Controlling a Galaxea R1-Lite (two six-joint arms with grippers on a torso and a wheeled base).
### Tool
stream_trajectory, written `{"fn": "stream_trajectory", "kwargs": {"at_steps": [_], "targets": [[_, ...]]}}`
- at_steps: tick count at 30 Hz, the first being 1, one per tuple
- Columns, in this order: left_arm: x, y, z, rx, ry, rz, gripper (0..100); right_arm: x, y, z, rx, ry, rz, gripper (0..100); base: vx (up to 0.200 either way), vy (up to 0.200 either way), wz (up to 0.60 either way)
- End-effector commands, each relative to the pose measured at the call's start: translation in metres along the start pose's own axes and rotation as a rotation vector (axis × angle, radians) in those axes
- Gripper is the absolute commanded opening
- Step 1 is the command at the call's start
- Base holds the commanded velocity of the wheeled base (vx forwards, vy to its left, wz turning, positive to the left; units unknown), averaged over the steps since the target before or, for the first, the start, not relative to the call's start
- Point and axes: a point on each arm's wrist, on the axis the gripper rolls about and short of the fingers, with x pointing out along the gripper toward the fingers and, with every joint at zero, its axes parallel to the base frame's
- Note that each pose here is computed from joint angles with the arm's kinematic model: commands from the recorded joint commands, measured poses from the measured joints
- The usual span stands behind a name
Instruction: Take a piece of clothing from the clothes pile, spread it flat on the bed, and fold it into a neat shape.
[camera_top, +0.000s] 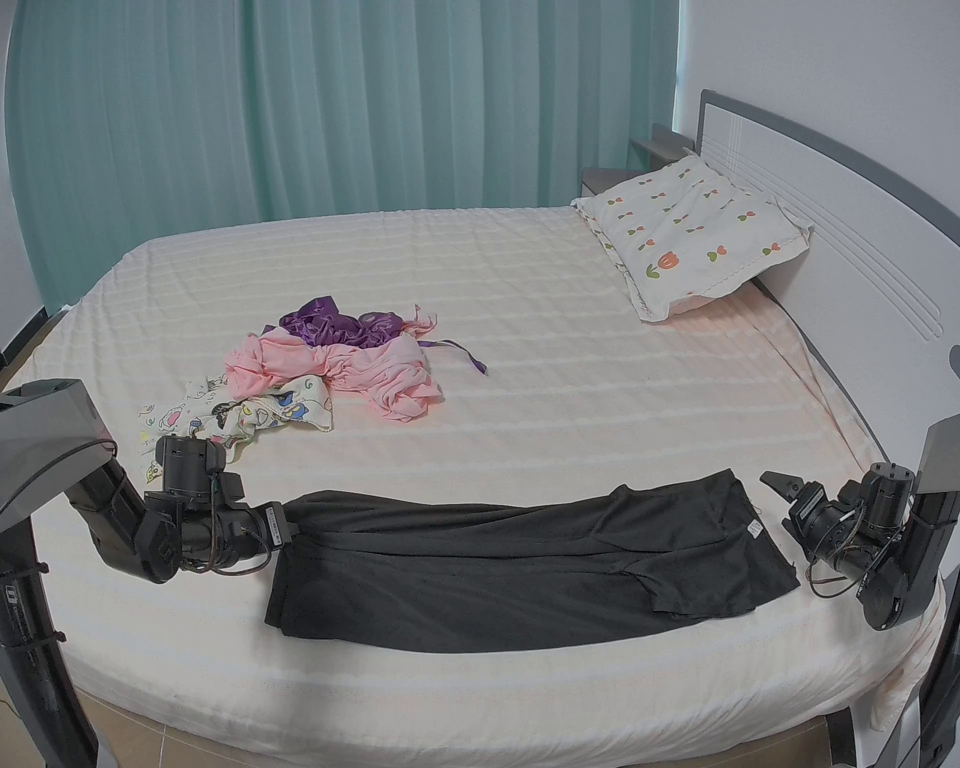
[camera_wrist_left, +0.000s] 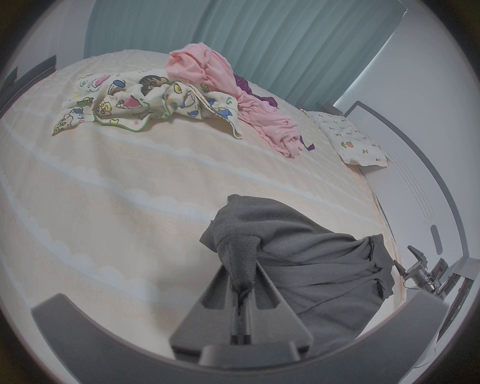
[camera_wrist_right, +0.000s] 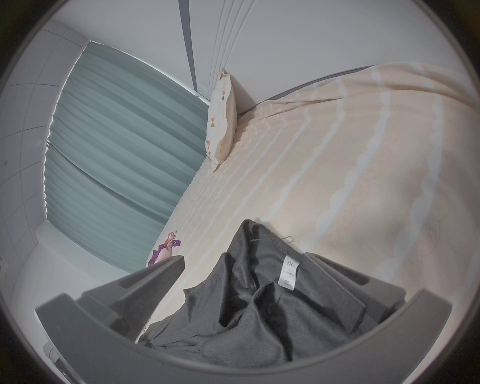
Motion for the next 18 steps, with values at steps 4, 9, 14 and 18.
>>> {"fn": "stream_trajectory", "kwargs": {"at_steps": [4, 9, 14, 18], "targets": [[-0.025, 0.021, 0.018, -0.047, -0.076, 0.027, 0, 0.0, 0.0, 0.0, -0.001, -0.004, 0.005, 100, 0.0, 0.0, 0.0], [-0.052, 0.046, 0.031, -0.109, -0.105, 0.027, 0, 0.0, 0.0, 0.0, -0.001, -0.004, 0.005, 100, 0.0, 0.0, 0.0], [-0.082, 0.076, 0.042, -0.183, -0.149, 0.041, 0, 0.0, -0.001, 0.0, -0.001, -0.002, 0.002, 100, 0.0, 0.0, 0.0], [-0.108, 0.112, 0.051, -0.243, -0.227, 0.094, 0, 0.0, -0.001, 0.0, -0.001, -0.001, 0.003, 100, 0.0, 0.0, 0.0]]}}
